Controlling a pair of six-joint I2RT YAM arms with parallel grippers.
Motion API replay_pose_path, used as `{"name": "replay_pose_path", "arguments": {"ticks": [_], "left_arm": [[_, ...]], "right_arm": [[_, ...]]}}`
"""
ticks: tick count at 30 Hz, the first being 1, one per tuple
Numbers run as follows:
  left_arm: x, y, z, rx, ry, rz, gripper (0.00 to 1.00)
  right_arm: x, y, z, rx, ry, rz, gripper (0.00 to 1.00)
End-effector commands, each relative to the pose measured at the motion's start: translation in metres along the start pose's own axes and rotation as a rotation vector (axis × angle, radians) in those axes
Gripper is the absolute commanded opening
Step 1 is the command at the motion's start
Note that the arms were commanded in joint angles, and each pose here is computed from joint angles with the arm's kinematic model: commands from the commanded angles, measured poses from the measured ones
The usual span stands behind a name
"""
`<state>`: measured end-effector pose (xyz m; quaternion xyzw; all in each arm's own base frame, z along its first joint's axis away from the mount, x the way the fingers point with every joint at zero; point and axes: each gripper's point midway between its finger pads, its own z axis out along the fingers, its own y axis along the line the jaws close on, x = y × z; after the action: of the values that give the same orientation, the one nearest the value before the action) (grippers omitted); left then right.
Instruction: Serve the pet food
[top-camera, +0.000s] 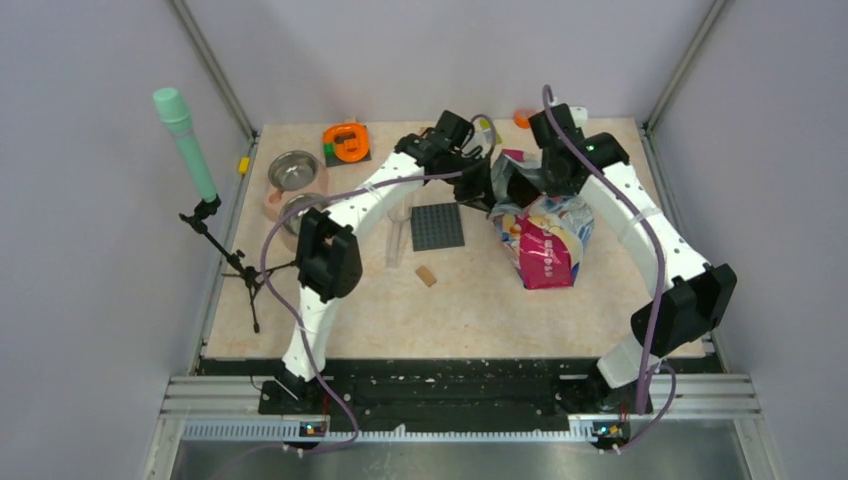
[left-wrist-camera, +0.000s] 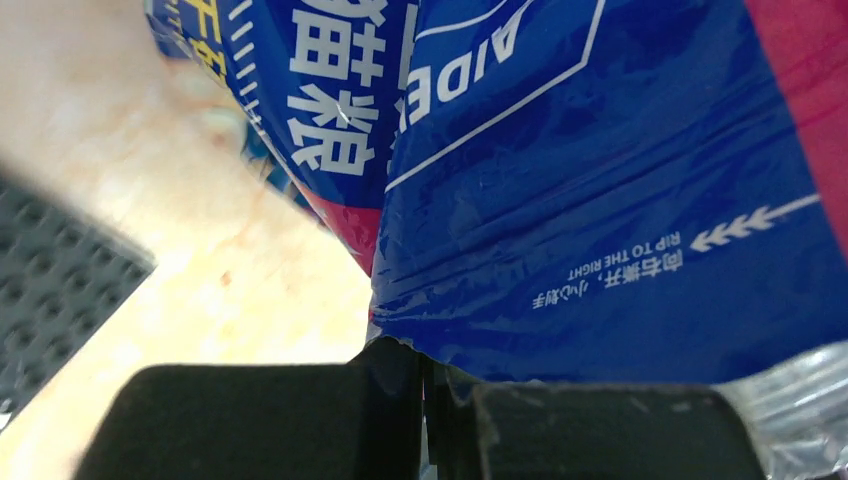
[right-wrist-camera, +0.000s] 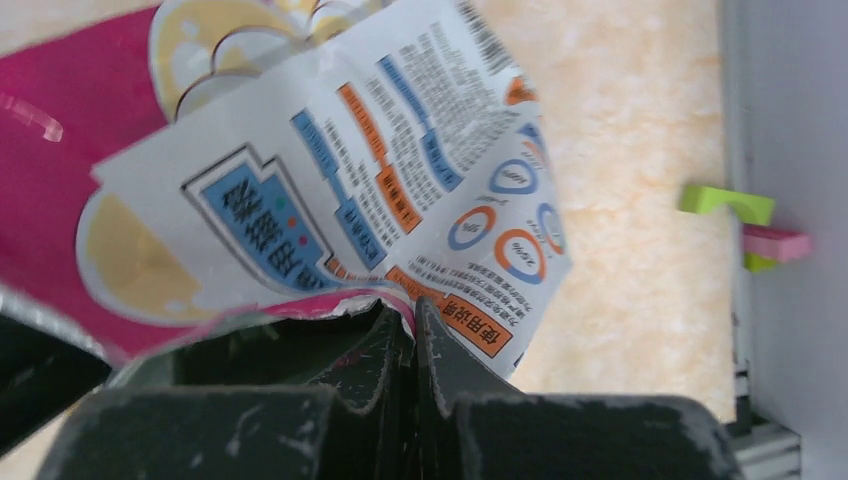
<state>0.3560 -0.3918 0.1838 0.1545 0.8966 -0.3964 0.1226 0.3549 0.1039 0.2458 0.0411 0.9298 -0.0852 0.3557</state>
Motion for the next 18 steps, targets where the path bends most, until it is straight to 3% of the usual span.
{"name": "replay_pose_path", "arguments": {"ticks": [1,8,18], "left_arm": [[-0.005,-0.029,0.043,0.105,0.009,0.013,0.00],[-0.019,-0.078,0.072,0.268,-0.029,0.015,0.00],[-0.052,-0.110,0.038,0.380,-0.132,0.044,0.00]], "right_arm": [[-0.015,-0.063,0.008,0.199,-0.045,0.069,0.00],[-0.056,-0.122,0.003,0.357,-0.139,0.171,0.00],[-0.123,-0.149,-0.045,0.423,-0.321,0.235,0.00]]}}
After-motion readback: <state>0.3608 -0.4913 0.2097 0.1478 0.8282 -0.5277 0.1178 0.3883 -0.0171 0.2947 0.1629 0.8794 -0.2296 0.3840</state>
